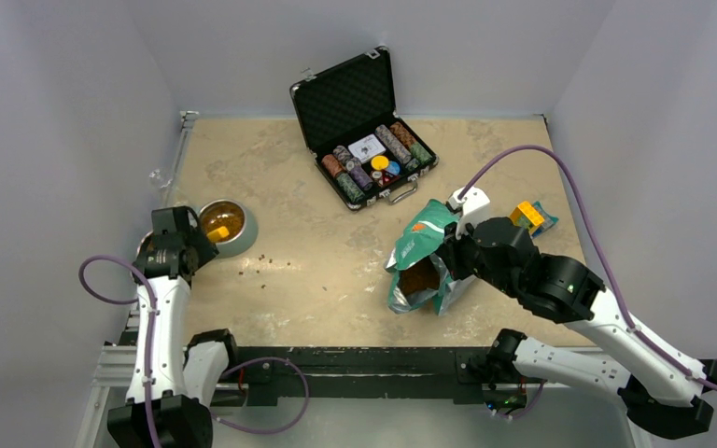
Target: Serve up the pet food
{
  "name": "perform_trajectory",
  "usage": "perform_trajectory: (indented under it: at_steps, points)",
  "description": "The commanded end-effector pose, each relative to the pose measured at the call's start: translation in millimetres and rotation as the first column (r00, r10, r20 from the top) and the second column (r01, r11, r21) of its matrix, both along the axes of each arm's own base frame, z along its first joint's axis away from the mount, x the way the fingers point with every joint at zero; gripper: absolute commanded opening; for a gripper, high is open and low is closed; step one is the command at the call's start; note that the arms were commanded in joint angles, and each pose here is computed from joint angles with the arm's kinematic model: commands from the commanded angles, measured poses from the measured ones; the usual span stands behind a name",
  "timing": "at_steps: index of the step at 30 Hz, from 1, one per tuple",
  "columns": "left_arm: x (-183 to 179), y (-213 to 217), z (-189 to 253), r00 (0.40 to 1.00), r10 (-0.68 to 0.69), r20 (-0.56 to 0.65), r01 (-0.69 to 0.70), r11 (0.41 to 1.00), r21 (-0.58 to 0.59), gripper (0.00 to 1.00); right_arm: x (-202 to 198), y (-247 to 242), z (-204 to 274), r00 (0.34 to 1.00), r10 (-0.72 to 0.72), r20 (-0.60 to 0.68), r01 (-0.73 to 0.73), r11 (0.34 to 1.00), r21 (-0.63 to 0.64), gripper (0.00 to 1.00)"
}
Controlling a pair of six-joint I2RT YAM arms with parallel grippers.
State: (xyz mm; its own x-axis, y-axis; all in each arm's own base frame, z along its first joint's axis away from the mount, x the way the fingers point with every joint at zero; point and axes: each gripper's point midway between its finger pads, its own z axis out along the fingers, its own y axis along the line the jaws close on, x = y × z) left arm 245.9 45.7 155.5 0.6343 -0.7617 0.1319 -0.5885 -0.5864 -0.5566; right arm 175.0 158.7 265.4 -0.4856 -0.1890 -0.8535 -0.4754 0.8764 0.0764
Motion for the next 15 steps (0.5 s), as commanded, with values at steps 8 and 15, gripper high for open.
perform_trajectory:
  at_steps: [8,15]
  points:
    - [1.6,6.0,9.0,0.882,0.469,-0.043,-0.45,0.812,-0.372,0.0,10.6,-6.4,2.9,0.998,-0.054,0.035,0.054,0.998,-0.012,0.0]
    - [0.0,5.7,19.8,0.883,0.467,-0.052,-0.451,0.812,-0.371,0.0,11.1,-3.9,5.8,0.998,-0.045,0.042,0.045,0.999,-0.002,0.0]
